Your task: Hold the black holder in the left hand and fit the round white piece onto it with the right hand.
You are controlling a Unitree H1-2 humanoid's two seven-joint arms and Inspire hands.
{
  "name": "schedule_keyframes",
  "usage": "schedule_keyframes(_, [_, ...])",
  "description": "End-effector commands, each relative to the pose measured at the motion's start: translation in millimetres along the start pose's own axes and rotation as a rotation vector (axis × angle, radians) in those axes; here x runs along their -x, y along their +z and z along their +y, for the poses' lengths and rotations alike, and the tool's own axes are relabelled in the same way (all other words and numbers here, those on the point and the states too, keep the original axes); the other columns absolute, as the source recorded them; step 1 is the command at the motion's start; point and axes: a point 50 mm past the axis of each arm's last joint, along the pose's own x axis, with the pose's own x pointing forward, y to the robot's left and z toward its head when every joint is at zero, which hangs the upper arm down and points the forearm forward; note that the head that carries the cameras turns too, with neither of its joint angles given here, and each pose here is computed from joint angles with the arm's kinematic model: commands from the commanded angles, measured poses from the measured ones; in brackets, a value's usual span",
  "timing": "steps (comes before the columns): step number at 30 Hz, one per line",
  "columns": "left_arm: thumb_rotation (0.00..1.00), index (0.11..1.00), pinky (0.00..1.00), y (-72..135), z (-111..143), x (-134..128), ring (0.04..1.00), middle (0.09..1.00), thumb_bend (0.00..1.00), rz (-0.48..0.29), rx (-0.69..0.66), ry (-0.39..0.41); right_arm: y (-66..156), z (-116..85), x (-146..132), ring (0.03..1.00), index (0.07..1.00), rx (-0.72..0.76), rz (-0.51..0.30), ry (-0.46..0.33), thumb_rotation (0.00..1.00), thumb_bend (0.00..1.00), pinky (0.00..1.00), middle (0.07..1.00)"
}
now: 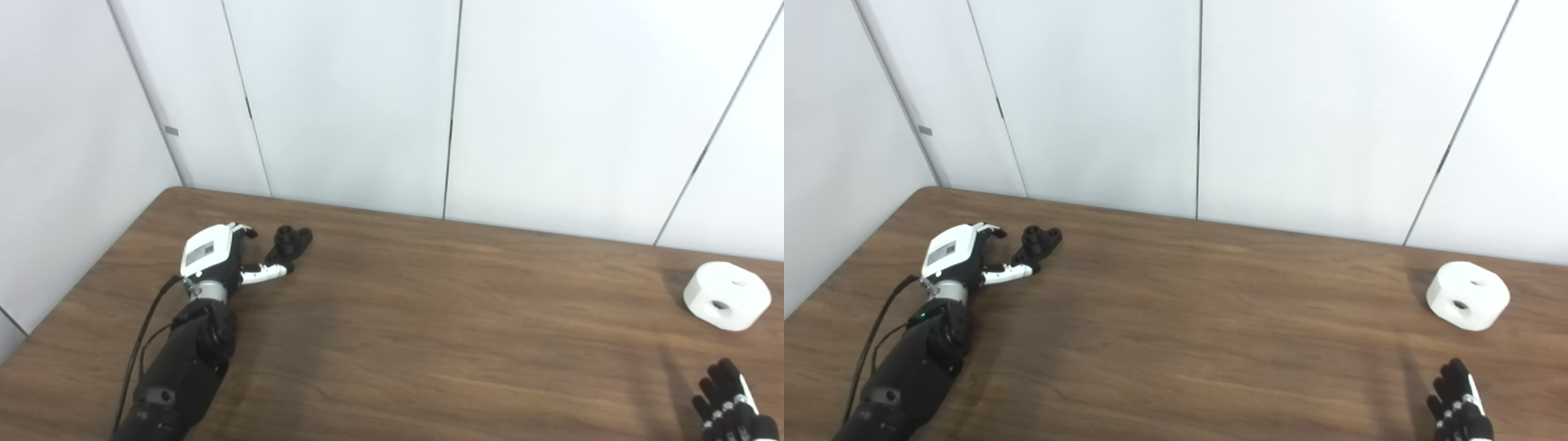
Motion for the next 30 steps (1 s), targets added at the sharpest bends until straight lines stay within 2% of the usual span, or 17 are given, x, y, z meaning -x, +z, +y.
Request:
schedule_keyframes(1, [0.55, 0.780, 0.98, 12.1, 28.9, -15.8, 0.958, 0.909, 0.89, -0.030, -0.003, 0.085, -2.7, 6.5, 10.2, 1.000, 1.000, -0.023, 0.006, -0.020, 1.00, 0.50, 1.00, 1.000])
schedule_keyframes(10, [0.54, 0.763, 0.98, 18.5, 26.0, -15.3, 0.955, 0.908, 0.89, -0.045, 0.026, 0.068, -1.8, 7.7, 10.8, 1.000, 1.000, -0.004, 0.003, -0.019, 1.00, 0.49, 1.00, 1.000])
schedule_keyframes(30, [0.50, 0.752, 0.95, 29.3, 20.5, -16.8, 0.946, 0.906, 0.88, -0.072, 0.048, 0.060, -1.1, 10.5, 11.7, 1.000, 1.000, -0.007, 0.018, -0.023, 1.00, 0.54, 1.00, 1.000])
